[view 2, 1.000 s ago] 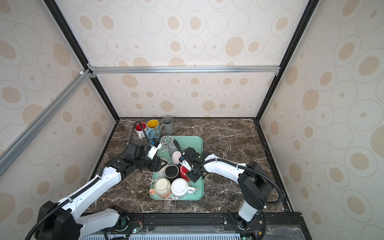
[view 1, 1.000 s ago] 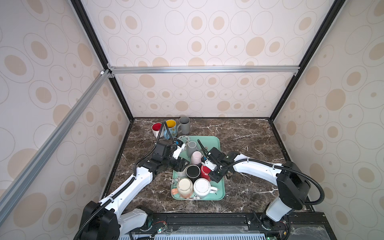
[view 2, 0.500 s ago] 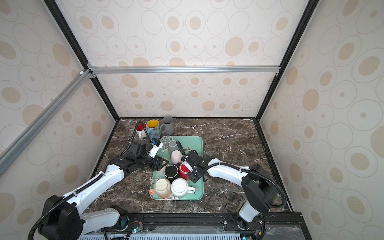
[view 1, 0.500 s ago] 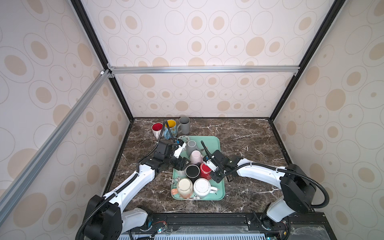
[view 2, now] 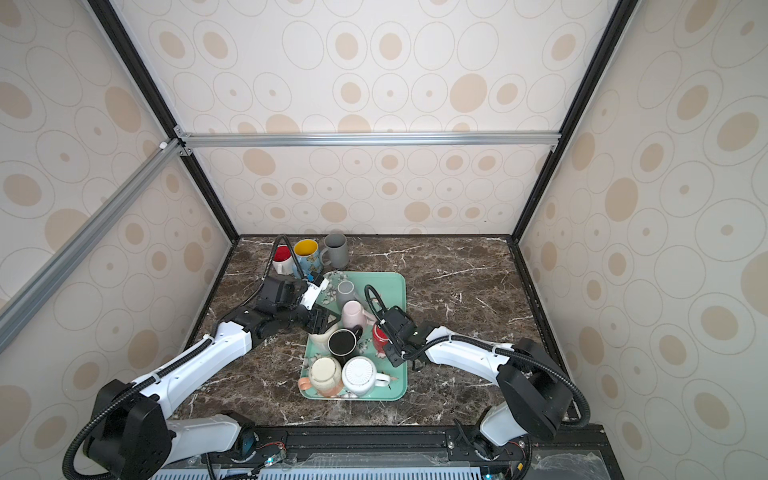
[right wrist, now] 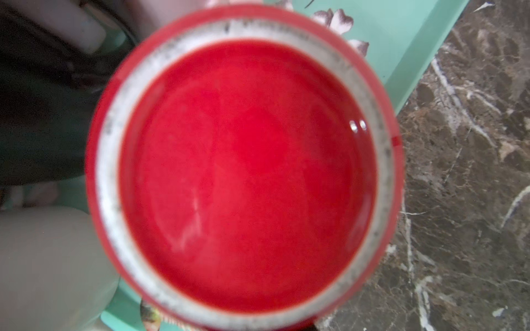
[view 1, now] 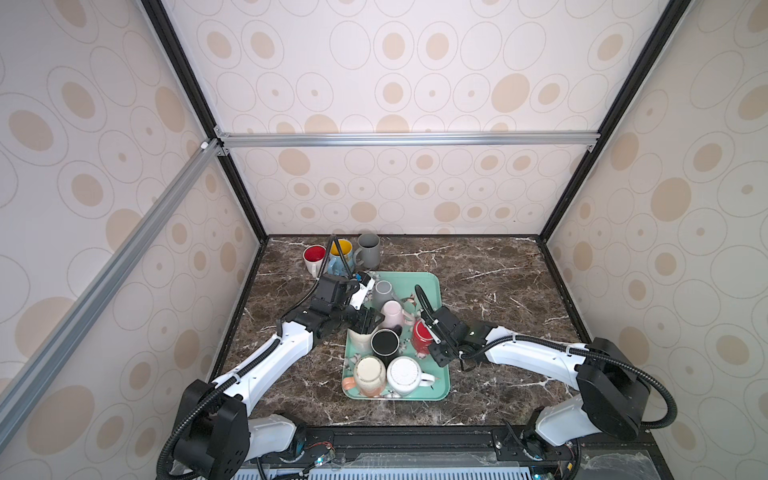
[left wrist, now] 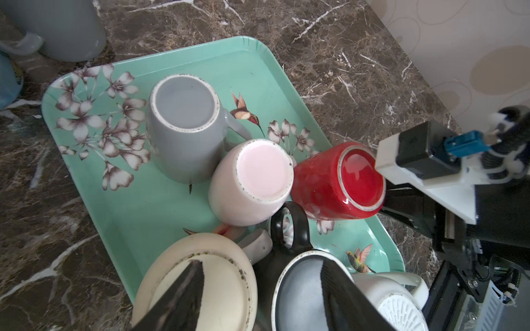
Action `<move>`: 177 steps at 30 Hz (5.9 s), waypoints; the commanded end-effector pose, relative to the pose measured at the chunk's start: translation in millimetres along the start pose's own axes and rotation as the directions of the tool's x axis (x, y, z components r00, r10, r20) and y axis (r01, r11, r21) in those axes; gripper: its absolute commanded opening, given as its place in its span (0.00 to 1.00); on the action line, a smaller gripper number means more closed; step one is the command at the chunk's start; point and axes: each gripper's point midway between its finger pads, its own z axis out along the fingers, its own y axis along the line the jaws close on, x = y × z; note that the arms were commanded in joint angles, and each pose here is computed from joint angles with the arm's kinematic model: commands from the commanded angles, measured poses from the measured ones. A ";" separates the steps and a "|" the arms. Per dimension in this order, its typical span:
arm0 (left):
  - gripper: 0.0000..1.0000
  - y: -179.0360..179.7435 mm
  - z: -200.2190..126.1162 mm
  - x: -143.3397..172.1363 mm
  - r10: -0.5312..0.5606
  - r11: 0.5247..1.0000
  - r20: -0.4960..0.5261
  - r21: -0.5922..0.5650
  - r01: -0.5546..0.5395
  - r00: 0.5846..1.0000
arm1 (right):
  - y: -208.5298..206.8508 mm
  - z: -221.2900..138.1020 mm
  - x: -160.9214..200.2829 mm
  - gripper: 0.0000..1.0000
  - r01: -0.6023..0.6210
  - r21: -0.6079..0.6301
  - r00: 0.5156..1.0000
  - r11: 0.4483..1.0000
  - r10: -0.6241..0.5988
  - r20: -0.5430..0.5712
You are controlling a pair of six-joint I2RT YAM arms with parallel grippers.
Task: Turn the mug right side up
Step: Move the mug to the tray, then pick up the mug from the tray, then place the mug at the center of the table.
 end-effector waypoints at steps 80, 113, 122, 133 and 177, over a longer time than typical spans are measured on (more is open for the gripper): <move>0.84 -66.0 -92.9 -88.0 -0.246 0.882 0.481 0.471 -0.011 0.841 | 19.8 -175.1 -179.6 0.02 -0.206 -0.669 0.716 0.715 0.575 0.395; 0.21 -113.8 -139.1 -107.8 -0.322 0.658 0.497 0.729 -0.187 0.806 | 74.1 -185.5 -199.2 0.03 -0.069 -0.884 0.793 0.462 0.563 0.232; 0.00 -103.5 -123.4 -116.8 -0.311 0.716 0.472 0.687 -0.123 0.825 | 67.0 -178.2 -193.9 0.31 -0.090 -0.848 0.792 0.523 0.553 0.257; 0.00 -77.6 -91.7 -140.4 -0.205 0.857 0.433 0.512 -0.053 0.878 | 11.1 -149.9 -164.1 0.40 -0.280 -0.713 0.747 0.643 0.612 0.259; 0.00 -191.3 216.6 -109.3 0.268 0.963 -0.187 0.028 -0.267 0.945 | -143.3 -221.1 17.6 0.45 -0.649 -0.097 0.597 0.755 0.584 0.550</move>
